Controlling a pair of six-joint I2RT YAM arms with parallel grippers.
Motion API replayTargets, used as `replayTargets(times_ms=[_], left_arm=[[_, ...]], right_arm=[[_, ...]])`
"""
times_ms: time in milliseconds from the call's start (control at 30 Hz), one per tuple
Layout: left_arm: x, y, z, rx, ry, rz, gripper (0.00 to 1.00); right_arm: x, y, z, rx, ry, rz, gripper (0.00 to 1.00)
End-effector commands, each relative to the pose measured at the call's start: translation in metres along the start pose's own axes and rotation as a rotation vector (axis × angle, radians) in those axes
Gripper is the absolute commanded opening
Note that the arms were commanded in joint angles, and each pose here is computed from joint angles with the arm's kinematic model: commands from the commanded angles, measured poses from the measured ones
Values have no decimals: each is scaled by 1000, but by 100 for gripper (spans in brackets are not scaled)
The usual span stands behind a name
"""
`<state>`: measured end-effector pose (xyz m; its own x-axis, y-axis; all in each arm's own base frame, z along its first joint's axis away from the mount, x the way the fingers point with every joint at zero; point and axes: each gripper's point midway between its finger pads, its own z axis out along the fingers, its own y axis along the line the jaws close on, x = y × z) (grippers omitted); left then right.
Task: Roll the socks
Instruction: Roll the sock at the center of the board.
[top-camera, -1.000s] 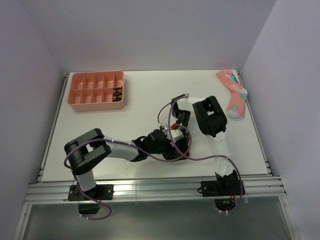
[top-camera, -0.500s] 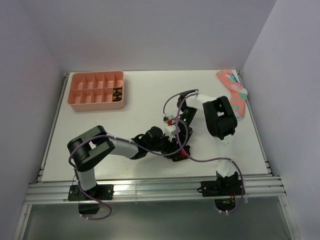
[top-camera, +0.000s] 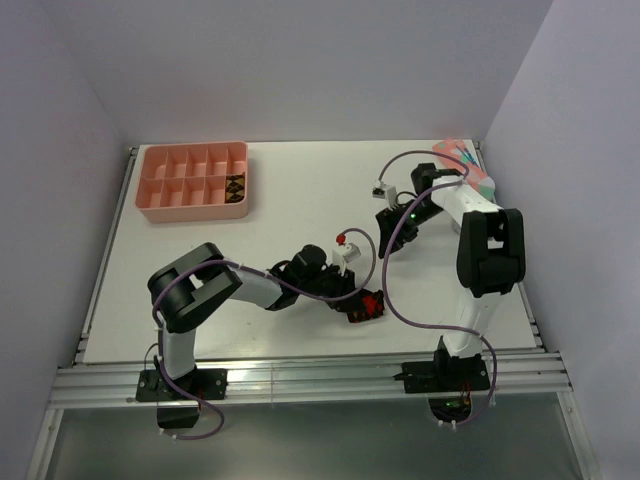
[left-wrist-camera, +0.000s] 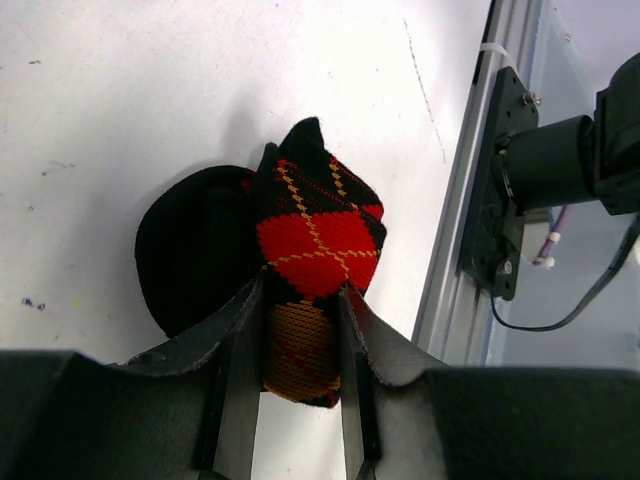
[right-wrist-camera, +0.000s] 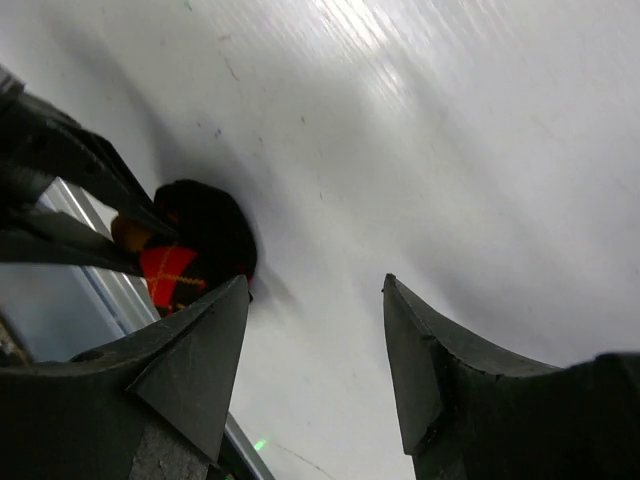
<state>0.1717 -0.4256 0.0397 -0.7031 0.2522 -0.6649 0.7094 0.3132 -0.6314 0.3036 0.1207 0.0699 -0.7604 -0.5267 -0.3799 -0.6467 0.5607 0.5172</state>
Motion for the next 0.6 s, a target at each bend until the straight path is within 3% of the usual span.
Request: replayTargets(times_ms=[0,433,567], left_arm=[[99,51,-18,-177,319,-201,0],[111,76,-24,-197,408,-390,0],[111,74,-24,-180,431,-440,0]], right_arm=[[-3,5,-21,20,-90,-105,64],[43,37,-38,182,-174,-571,67],[56,47,-35,209,-166,-670,76]])
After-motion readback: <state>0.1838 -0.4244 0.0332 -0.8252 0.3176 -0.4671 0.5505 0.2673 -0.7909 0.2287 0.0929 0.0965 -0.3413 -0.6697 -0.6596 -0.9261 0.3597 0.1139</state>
